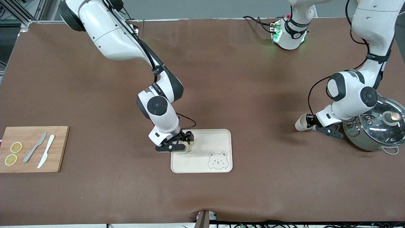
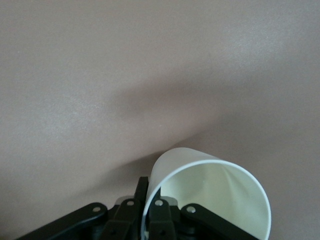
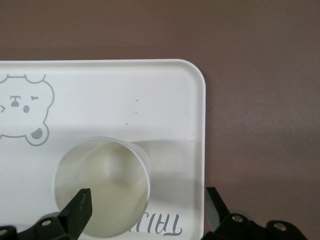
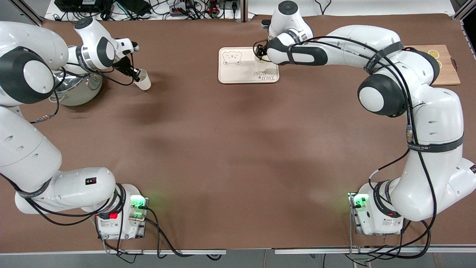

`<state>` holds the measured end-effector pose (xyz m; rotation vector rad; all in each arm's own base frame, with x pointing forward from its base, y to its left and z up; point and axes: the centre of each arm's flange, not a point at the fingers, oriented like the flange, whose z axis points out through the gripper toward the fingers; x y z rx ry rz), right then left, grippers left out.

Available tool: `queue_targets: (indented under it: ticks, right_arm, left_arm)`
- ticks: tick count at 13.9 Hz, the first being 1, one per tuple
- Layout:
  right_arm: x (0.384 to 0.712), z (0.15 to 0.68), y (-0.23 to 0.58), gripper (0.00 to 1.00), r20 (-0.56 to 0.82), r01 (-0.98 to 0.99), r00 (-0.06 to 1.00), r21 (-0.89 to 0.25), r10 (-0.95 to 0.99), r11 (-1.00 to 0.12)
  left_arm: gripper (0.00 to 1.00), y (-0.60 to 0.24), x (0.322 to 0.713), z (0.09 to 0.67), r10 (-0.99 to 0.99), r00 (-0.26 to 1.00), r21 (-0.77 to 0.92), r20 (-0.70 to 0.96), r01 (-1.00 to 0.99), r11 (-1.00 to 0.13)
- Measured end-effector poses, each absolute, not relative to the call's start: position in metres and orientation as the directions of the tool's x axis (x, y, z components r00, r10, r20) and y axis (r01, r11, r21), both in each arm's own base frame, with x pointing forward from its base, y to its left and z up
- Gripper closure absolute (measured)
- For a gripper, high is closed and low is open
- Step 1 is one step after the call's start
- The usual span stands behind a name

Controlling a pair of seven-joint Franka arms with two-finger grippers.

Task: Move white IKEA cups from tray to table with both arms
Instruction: 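Grasp the second cup with the right gripper while the left gripper carries its cup, then lower the cup beside the silver pot and open the left gripper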

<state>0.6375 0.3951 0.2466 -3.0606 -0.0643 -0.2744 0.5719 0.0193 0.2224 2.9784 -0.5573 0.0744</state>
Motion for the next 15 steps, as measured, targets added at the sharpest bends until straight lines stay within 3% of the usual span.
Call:
queue_targets:
  ticks: [11, 15]
  right_arm:
    - [0.645, 0.238, 0.389, 0.0, 0.232, 0.065, 0.972, -0.056, 0.05, -0.996]
    - [0.644, 0.229, 0.389, 0.0, 0.222, 0.065, 0.974, -0.051, 0.052, -0.997]
  left_arm:
    - [0.96, 0.007, 0.571, 0.21, -0.35, 0.931, 0.082, 0.106, -0.359, -0.93]
    - [0.6, -0.019, 0.572, 0.211, -0.332, 0.937, 0.083, 0.113, -0.342, -0.936]
